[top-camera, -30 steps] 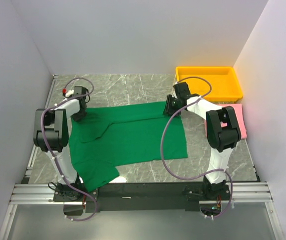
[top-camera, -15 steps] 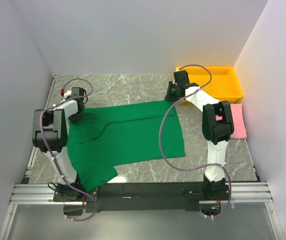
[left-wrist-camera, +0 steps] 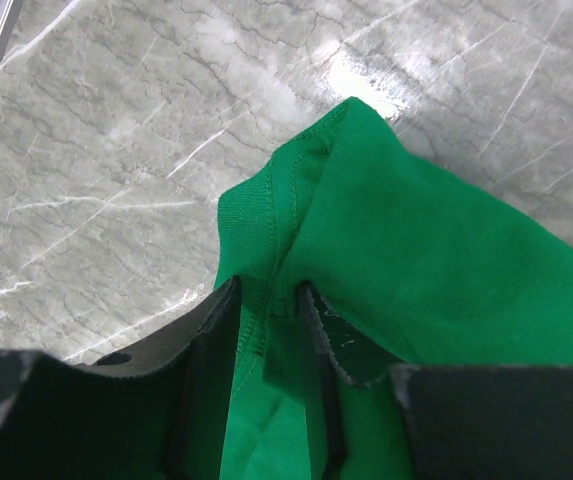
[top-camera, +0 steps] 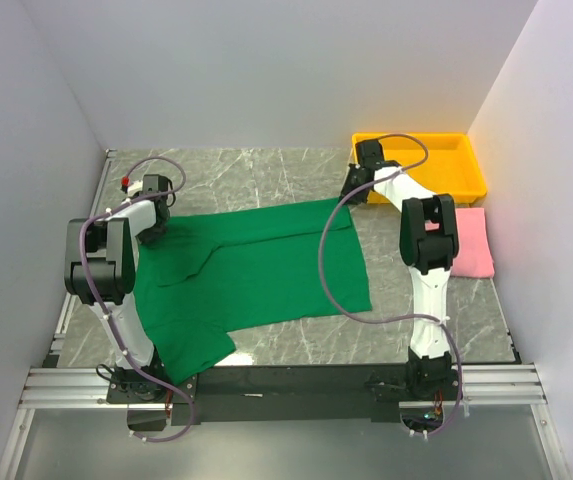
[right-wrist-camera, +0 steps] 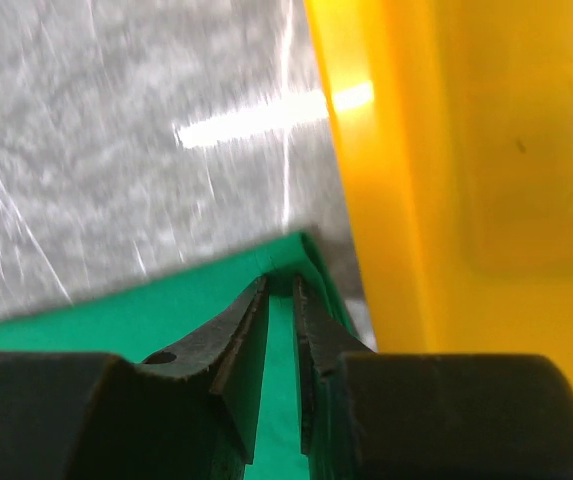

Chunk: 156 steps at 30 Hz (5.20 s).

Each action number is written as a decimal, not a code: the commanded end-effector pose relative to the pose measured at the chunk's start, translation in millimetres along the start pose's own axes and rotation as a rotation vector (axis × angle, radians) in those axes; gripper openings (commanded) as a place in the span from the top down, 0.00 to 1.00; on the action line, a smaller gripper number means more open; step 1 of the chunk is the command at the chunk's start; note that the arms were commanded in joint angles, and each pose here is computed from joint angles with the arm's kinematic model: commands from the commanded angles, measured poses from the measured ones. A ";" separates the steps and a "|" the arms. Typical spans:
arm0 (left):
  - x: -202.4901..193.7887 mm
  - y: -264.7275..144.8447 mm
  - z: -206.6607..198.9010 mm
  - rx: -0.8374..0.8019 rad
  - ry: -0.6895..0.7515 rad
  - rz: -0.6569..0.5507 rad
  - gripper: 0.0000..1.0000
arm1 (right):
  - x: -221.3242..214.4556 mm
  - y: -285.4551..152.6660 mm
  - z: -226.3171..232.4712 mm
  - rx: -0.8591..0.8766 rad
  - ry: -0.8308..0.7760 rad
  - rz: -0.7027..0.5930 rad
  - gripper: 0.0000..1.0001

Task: Fold and stack the t-shirts
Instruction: Fold the tshirt

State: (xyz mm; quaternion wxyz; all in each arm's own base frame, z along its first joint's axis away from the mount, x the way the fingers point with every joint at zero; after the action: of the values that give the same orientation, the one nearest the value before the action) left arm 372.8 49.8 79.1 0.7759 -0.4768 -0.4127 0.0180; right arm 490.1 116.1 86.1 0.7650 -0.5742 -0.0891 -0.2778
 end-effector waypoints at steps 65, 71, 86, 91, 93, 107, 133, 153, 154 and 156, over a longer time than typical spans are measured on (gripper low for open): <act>-104.5 -114.3 -66.4 -0.085 0.526 -0.164 0.44 | -212.8 -179.7 -2.9 0.450 -0.307 -0.145 0.40; -90.4 -113.0 -65.8 0.000 0.566 -0.218 0.45 | -212.8 -180.7 -3.7 0.446 -0.310 -0.149 0.41; -9.6 -104.8 -64.3 -0.039 0.475 -0.239 0.40 | -213.4 -178.0 -5.5 0.432 -0.310 -0.148 0.41; 0.7 -82.9 -83.1 -0.103 0.406 -0.170 0.37 | -214.6 -177.5 -5.4 0.440 -0.306 -0.140 0.42; -1.5 -83.5 -86.2 -0.109 0.360 -0.142 0.36 | -215.1 -178.5 -5.9 0.438 -0.310 -0.142 0.42; -44.9 -115.5 -48.9 -0.325 -0.131 0.022 0.50 | -218.3 -178.6 -6.7 0.451 -0.311 -0.137 0.43; -58.0 -81.2 -53.0 -0.332 -0.188 0.086 0.66 | -220.0 -173.6 -6.8 0.451 -0.311 -0.116 0.43; -72.2 -134.0 -44.3 -0.503 -0.296 0.213 0.95 | -220.3 -172.6 -6.5 0.455 -0.316 -0.111 0.43; -74.5 -137.6 -45.6 -0.509 -0.292 0.218 0.95 | -219.4 -173.4 -5.8 0.456 -0.317 -0.113 0.43; -76.9 -144.6 -46.6 -0.522 -0.301 0.229 0.94 | -219.7 -173.4 -5.6 0.457 -0.319 -0.113 0.43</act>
State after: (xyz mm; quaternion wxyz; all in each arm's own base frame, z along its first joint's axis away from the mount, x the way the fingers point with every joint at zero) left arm 307.5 -82.6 120.4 0.5773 -0.6739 -0.4575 0.0567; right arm 210.5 145.8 120.0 0.8368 -0.4325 -0.2764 -0.1907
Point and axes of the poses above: each gripper's point midway between its finger pads, its own y axis out along the fingers, its own z axis along the line the jaws close on, x = y × z, the point moved 7 cm from there along -y, back along the fingers, and after that the axes turned 3 degrees about -y, right-handed, at the moved point
